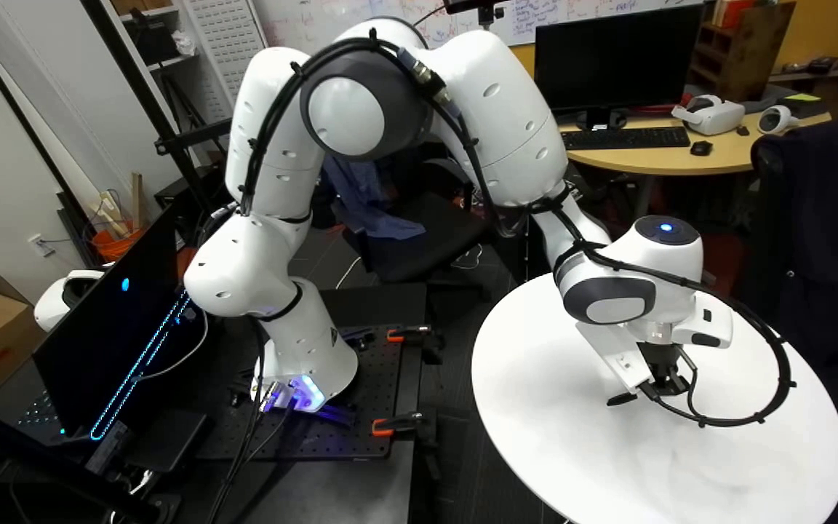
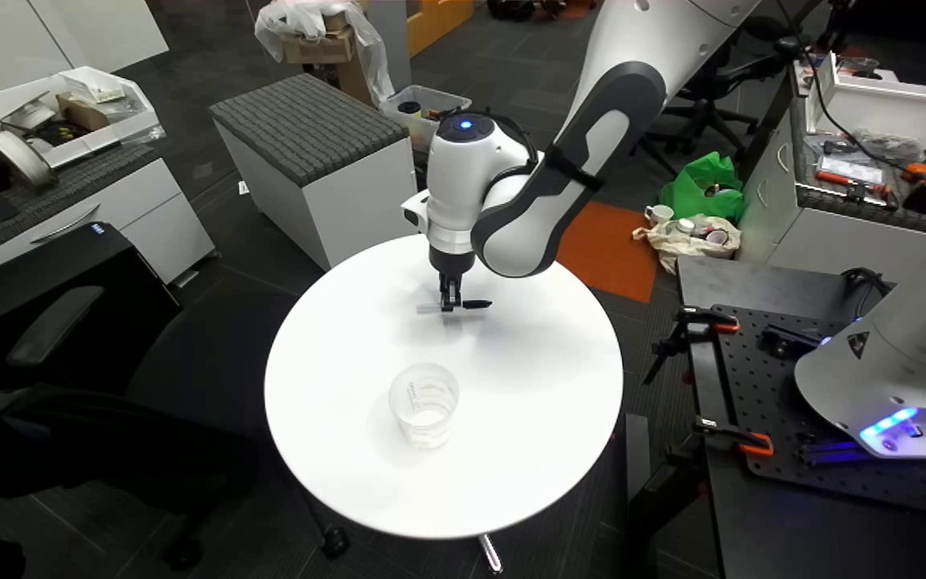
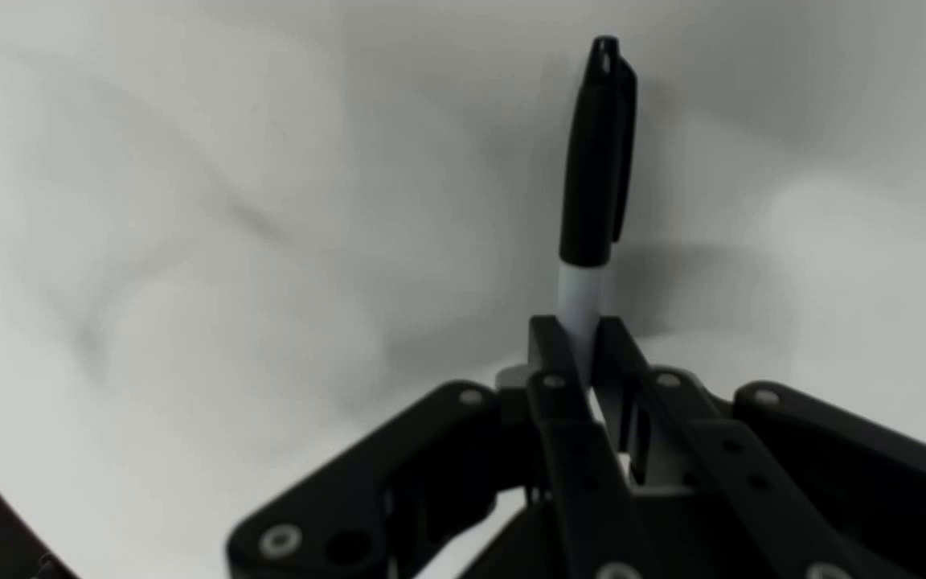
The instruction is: Take the pen out of the cup and put it on the table, move the cup to the left side of the table, then put the pen in the cup
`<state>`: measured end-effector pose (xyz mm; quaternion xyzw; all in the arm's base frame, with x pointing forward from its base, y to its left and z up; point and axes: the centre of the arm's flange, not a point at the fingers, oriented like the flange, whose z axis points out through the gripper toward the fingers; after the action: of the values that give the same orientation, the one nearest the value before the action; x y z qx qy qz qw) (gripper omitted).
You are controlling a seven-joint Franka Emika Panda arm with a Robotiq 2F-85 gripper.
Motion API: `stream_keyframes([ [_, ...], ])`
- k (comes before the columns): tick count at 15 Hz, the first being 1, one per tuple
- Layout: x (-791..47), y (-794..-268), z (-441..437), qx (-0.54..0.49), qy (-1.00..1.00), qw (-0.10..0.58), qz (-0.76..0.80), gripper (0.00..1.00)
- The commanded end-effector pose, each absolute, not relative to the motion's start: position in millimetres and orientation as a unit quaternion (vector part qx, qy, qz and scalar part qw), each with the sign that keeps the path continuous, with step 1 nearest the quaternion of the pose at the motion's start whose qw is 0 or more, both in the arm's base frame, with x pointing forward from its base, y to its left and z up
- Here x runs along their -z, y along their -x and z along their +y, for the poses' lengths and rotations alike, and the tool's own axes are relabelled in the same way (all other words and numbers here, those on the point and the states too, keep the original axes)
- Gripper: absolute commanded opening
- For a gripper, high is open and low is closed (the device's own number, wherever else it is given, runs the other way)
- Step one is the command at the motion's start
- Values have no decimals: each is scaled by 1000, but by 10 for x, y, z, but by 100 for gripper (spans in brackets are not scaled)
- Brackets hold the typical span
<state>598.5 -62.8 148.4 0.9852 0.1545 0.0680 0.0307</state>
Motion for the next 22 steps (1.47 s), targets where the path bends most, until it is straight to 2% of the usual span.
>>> stream_keyframes([
  [1, -1757, -5957, -482, -87, -984, 56, 145, 3],
  [8, -1994, -5996, -19, -120, -981, 86, 127, 3],
  [22, -2373, -5844, 666, -165, -980, 90, 60, 3],
])
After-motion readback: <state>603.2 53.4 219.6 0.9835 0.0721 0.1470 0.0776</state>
